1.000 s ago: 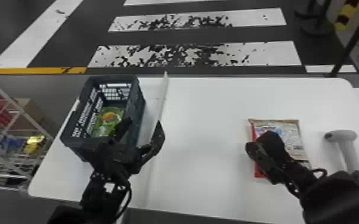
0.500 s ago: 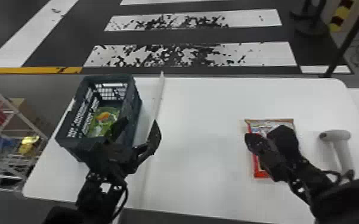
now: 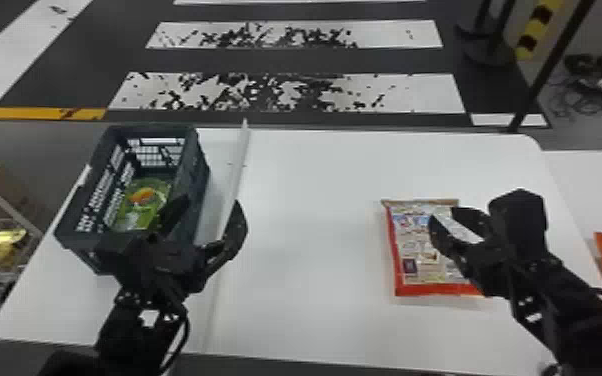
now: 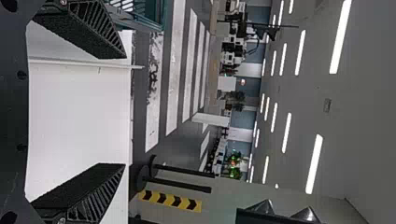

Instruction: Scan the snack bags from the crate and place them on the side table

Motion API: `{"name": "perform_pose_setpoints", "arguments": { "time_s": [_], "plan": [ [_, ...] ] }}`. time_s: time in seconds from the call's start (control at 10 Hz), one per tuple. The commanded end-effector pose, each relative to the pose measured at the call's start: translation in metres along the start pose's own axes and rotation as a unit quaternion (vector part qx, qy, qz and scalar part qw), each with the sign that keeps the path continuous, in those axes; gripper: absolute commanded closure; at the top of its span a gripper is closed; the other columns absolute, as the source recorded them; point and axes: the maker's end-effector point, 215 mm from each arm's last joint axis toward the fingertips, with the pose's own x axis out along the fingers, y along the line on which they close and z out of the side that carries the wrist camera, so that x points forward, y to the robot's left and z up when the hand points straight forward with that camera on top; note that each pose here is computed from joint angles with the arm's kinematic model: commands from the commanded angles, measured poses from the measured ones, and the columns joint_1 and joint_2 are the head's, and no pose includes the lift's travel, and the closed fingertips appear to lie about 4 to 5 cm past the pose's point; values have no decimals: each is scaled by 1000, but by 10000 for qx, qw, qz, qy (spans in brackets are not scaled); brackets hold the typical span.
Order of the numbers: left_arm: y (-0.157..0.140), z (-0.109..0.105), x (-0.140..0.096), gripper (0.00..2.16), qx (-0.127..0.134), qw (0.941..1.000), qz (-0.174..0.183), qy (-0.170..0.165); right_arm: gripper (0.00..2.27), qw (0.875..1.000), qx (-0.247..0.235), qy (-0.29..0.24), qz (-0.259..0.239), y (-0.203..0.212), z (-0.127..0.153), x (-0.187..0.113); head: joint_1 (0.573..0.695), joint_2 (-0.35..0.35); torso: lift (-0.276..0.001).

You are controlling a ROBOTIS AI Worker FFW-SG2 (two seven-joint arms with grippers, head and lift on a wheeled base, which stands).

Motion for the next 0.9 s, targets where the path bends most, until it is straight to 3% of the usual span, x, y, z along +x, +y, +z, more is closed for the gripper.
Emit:
{"name": "perform_pose_setpoints", "arguments": {
  "time_s": [0.0, 0.2, 0.4, 0.8],
  "plan": [
    [-1, -2, 0, 36, -6, 10000, 39, 70, 286, 9993, 97, 194, -316, -31, -14, -14, 695, 25, -50],
    [-3, -6, 1, 36, -1, 9999, 11, 141, 134, 9967, 223, 386, -673, -68, -34, -26, 695, -26, -50],
    [-5, -8, 1, 36, 0, 9999, -8, 156, 124, 9930, 353, 654, -917, -99, -59, -30, 695, -90, -50],
    [-5, -8, 2, 36, 1, 9998, -24, 176, 124, 9845, 510, 1290, -1069, -141, -111, -7, 695, -174, -50]
  ]
}}
